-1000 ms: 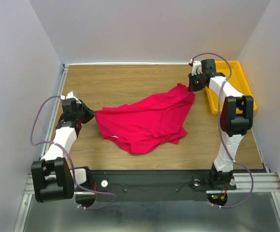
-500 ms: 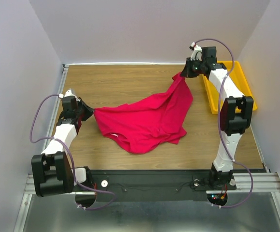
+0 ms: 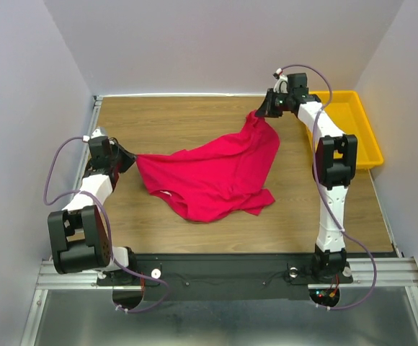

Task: Fold and stack the t-shirts

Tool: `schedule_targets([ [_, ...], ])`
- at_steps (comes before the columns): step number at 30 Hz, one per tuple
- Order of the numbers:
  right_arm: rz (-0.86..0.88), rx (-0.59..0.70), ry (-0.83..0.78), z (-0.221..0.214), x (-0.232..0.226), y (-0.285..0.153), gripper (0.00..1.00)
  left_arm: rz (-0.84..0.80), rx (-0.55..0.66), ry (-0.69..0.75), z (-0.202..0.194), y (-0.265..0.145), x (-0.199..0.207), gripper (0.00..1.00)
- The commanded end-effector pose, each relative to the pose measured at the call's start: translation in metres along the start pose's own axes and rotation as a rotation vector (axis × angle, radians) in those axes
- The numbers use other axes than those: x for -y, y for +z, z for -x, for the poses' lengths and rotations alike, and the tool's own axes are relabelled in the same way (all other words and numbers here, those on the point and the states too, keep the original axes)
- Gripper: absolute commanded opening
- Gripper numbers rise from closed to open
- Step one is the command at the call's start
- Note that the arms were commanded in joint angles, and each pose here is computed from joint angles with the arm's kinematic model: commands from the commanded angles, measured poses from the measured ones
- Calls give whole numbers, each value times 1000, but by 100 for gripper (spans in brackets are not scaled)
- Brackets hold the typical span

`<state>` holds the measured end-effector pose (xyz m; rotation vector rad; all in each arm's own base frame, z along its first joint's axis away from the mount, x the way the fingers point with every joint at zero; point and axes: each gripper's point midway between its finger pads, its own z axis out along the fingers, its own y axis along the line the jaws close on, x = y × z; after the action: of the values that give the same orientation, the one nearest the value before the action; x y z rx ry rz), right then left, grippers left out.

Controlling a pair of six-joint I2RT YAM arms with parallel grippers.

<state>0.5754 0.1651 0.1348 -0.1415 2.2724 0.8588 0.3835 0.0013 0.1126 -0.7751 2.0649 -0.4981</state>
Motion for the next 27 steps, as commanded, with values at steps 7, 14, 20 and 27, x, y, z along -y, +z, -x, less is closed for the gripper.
schedule_targets([
  [7,235,87,13,24,-108,28,19,-97,79,-32,29,4,23,0],
  [14,255,119,-174,15,-153,54,72,-72,66,-37,24,5,13,0],
  [20,-6,251,-277,61,-70,-18,71,-59,50,-34,19,11,7,0],
  [27,-287,138,-211,11,21,-60,70,-57,26,-18,10,13,2,0],
])
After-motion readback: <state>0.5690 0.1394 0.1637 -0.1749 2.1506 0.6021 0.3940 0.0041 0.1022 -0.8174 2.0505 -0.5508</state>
